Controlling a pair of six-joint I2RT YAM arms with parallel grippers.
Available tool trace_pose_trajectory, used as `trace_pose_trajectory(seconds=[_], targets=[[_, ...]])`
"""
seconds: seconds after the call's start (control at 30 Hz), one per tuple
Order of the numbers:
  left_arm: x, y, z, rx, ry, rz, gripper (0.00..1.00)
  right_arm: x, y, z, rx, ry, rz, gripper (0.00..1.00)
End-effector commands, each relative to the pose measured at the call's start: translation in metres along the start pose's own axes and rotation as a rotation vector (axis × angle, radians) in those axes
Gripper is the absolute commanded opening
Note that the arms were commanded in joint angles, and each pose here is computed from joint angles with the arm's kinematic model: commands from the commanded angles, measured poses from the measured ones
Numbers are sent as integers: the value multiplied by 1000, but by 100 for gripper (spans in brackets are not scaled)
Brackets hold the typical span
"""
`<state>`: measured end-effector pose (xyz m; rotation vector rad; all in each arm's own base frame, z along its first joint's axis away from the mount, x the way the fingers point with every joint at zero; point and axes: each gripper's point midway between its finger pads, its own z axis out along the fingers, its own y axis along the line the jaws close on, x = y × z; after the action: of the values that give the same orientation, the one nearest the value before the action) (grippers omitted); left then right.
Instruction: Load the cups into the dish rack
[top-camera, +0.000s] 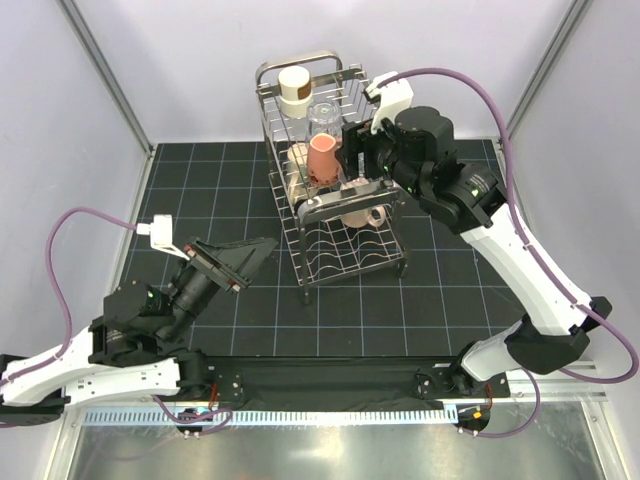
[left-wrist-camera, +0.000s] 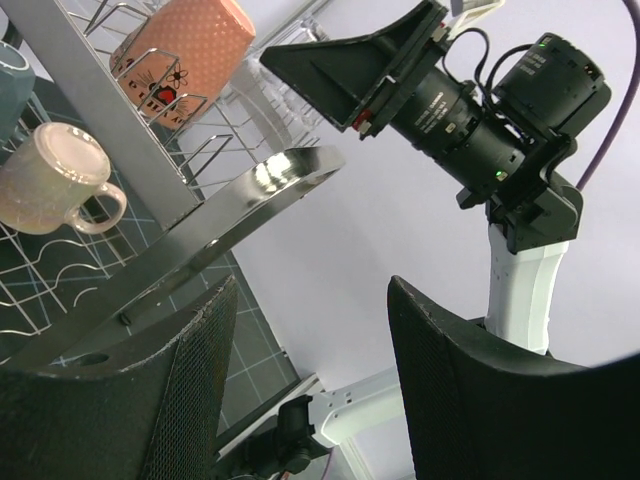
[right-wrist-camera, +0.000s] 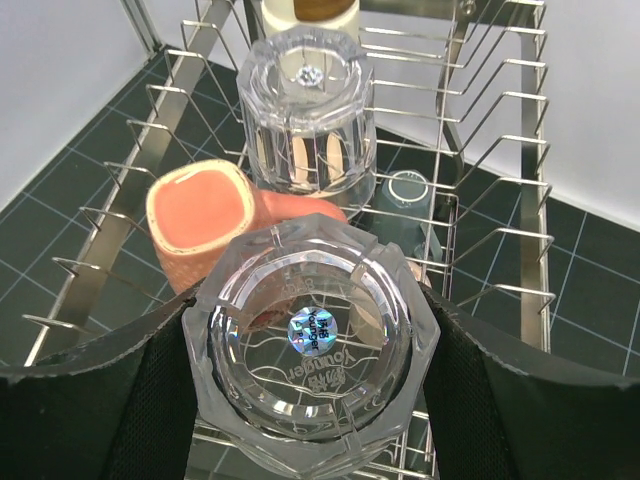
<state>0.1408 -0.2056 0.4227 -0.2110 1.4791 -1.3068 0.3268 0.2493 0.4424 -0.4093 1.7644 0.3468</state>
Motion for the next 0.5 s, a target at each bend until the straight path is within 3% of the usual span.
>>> trace_pose_trajectory(seconds=[0.0,0.47], targets=[[-9,2,-2,-19,-29,-16,61,-17,1,-4,-5,-74,29,4],[-12,11,-10,-40,-32,-21,61,0,-7,14,34,-66,18,4]])
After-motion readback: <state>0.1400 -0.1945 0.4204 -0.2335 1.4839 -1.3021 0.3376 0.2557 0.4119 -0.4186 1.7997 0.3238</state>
